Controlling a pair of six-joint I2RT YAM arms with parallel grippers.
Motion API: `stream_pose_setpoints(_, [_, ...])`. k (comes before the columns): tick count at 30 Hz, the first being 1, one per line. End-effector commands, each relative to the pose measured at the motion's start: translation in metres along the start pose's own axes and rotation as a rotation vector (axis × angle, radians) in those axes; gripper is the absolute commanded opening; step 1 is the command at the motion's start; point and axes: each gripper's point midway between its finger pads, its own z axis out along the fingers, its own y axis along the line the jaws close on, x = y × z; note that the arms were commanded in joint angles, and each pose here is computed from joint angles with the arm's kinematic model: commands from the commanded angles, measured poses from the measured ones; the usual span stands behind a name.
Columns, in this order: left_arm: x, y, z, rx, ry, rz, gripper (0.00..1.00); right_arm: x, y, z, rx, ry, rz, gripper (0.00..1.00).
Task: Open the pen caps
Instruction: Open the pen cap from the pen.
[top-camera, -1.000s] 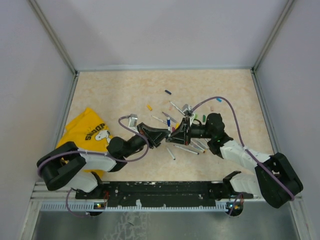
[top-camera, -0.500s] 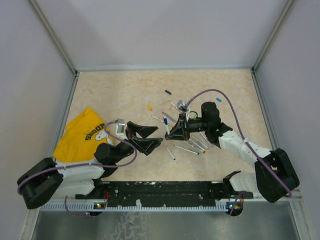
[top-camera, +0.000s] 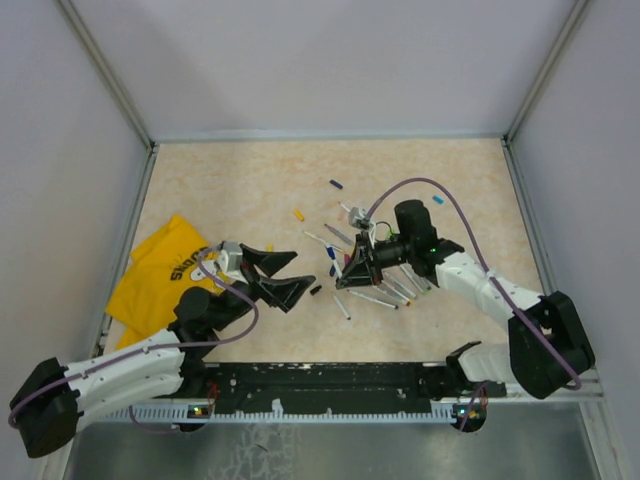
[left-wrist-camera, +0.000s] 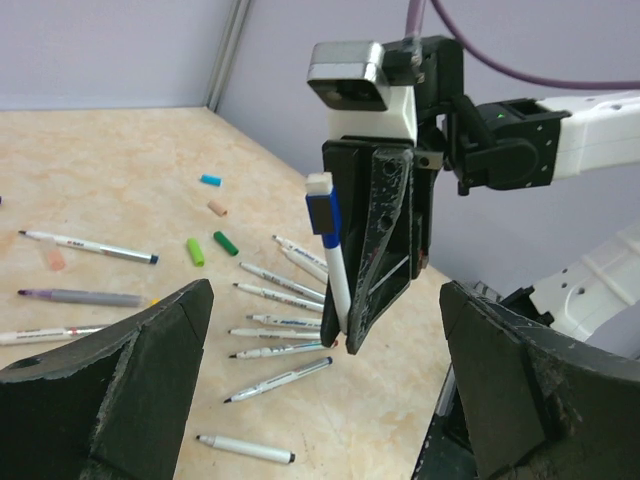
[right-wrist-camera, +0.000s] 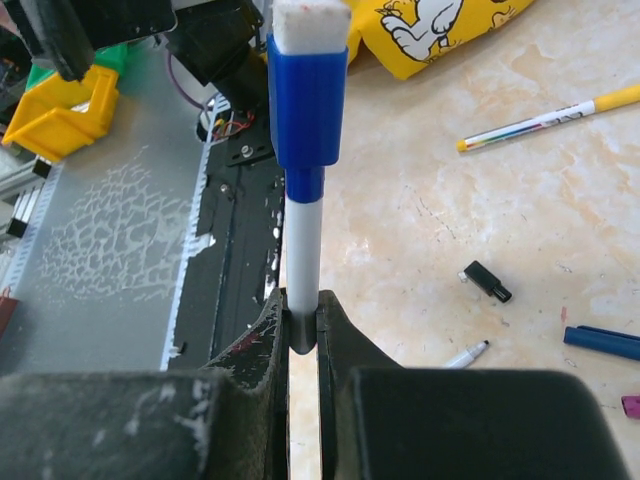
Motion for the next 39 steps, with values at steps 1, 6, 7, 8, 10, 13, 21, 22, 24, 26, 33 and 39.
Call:
stream_pose_setpoints(1, [-0.006, 0.002, 0.007, -0.023, 0.024, 0.036, 0.99, -0.019, 0.001, -0.003, -0.016, -0.019, -0.086, 0.0])
stream_pose_setpoints(6, [-0.001, -0.002, 0.016, -0.006, 0.084, 0.036, 0.99, -0.017, 0.001, -0.003, -0.024, -0.013, -0.082, 0.0])
stream_pose_setpoints(7, [-0.001, -0.002, 0.017, -0.005, 0.091, 0.034, 0.99, -0.017, 0.001, -0.003, -0.024, -0.012, -0.081, 0.0])
stream_pose_setpoints(8, [0.0, -0.002, 0.019, -0.004, 0.098, 0.035, 0.99, -0.017, 0.001, -0.002, -0.025, -0.011, -0.081, 0.0])
stream_pose_setpoints(10, [0.0, -0.002, 0.02, -0.002, 0.106, 0.033, 0.99, -0.016, 0.001, -0.003, -0.027, -0.009, -0.079, 0.0])
stream_pose_setpoints(13, [-0.001, -0.002, 0.023, 0.003, 0.111, 0.024, 0.99, -0.016, 0.001, -0.002, -0.027, -0.008, -0.08, 0.0])
stream_pose_setpoints(21, [0.001, 0.0, 0.026, 0.026, 0.133, -0.019, 0.99, -0.015, 0.002, -0.002, -0.032, -0.005, -0.078, 0.0])
stream_pose_setpoints(22, [0.001, 0.0, 0.026, 0.03, 0.134, -0.024, 0.99, -0.015, 0.002, -0.002, -0.032, -0.005, -0.077, 0.0])
stream_pose_setpoints(24, [0.002, 0.001, 0.027, 0.038, 0.136, -0.036, 0.99, -0.014, 0.001, -0.002, -0.032, -0.004, -0.074, 0.0])
stream_pose_setpoints(26, [0.003, 0.002, 0.027, 0.047, 0.136, -0.047, 0.99, -0.014, 0.002, -0.002, -0.035, -0.004, -0.073, 0.0])
stream_pose_setpoints(33, [0.008, 0.003, 0.034, 0.077, 0.143, -0.103, 0.99, -0.013, 0.002, -0.002, -0.041, -0.002, -0.067, 0.0])
stream_pose_setpoints(39, [0.009, -0.005, 0.045, 0.14, 0.136, -0.144, 0.92, -0.013, 0.002, -0.001, -0.047, -0.002, -0.062, 0.0])
